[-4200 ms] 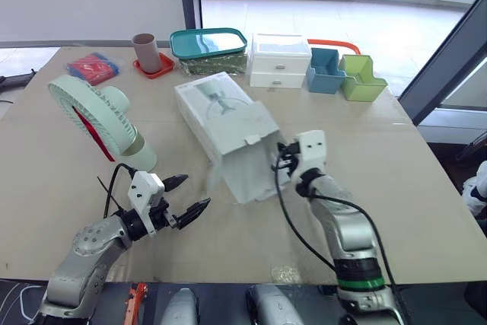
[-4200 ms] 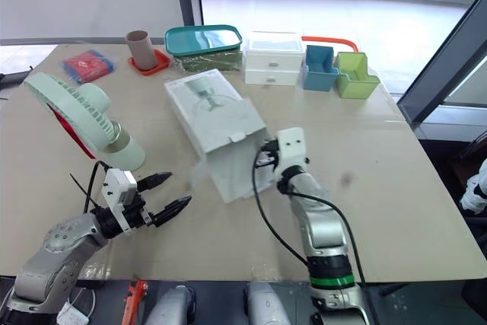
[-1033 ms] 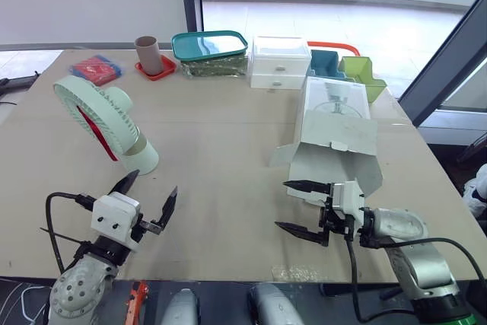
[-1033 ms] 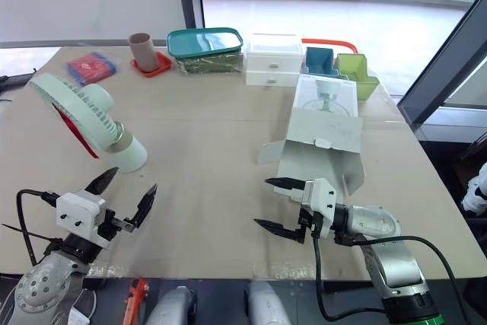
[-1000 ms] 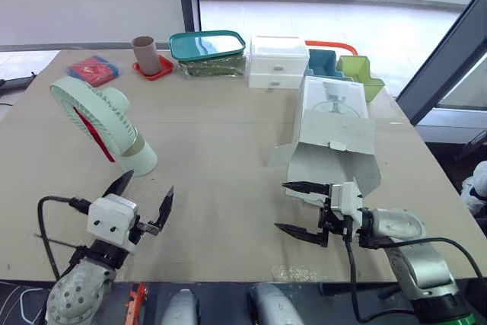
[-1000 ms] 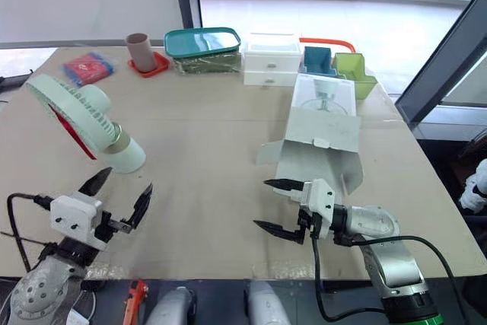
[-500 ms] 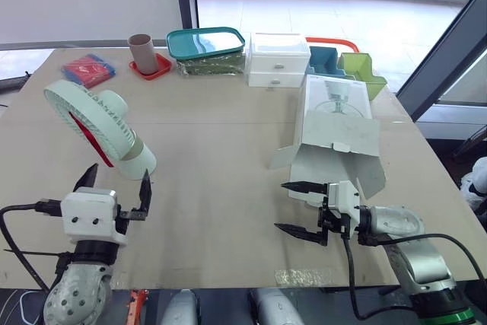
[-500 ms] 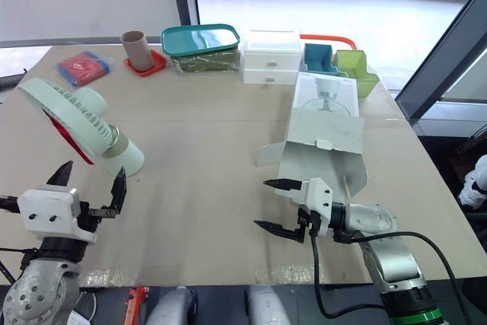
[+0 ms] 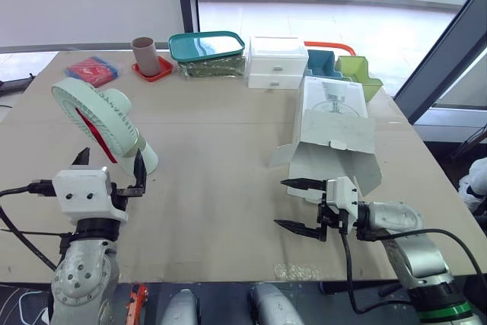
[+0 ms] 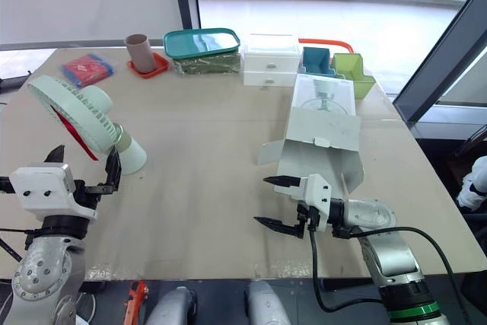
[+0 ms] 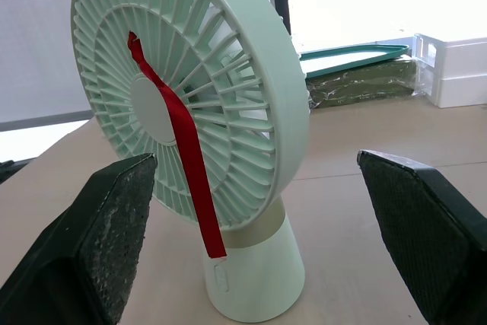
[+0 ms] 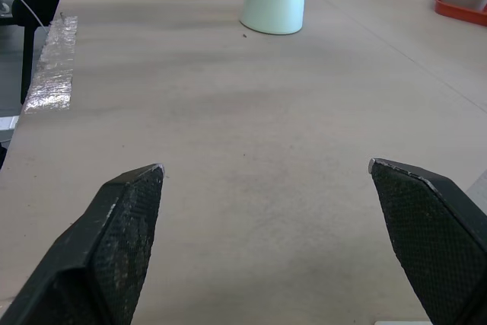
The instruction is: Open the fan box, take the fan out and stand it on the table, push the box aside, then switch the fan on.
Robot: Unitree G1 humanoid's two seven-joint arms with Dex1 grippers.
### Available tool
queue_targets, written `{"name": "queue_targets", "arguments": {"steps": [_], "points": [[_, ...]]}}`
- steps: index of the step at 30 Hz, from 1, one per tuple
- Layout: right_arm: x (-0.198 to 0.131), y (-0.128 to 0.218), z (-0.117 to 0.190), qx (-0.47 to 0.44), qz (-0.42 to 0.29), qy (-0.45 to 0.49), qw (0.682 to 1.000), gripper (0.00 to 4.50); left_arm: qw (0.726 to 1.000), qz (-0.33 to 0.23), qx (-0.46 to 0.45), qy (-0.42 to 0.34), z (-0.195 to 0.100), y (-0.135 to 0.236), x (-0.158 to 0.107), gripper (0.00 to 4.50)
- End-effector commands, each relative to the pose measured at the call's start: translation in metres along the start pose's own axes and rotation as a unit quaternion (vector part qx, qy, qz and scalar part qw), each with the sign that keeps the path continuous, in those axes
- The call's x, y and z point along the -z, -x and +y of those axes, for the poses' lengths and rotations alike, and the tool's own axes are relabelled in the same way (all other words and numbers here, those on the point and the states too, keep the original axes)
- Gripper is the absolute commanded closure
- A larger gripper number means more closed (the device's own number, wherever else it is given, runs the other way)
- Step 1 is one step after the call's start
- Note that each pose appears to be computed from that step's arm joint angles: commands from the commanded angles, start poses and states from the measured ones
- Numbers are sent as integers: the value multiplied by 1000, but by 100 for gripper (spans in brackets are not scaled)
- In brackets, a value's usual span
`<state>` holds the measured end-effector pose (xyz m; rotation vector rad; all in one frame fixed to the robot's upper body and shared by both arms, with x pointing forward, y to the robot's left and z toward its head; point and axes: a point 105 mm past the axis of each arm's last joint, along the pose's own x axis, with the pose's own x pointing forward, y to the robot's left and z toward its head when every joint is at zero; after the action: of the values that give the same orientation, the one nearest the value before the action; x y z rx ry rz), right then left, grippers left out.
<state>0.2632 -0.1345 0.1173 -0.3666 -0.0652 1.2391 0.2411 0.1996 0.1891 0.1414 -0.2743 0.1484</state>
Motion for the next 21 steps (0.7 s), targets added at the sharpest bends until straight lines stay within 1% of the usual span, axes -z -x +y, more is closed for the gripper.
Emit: {"name": "queue_targets", "arguments": {"steps": [1,3,10,18,21], "points": [[-5,-1,0,-1,-8,14,1000,6,1000,-17,-18,5,3,-12,-8,0],[-5,-1,-1,2,-8,14,1000,6,999,-15,-37,3,8,-17,-8,0],[-4,-1,1,4,-7,12,1000,6,999,-17,-42,6,7,-26,-8,0],[-3,-1,0,1,-3,9,1000,6,995,-8,-98,19,21,-35,-5,0],[-2,-1,0,0,-2,9,1000,6,996,-5,-91,20,19,-36,-4,0]]}}
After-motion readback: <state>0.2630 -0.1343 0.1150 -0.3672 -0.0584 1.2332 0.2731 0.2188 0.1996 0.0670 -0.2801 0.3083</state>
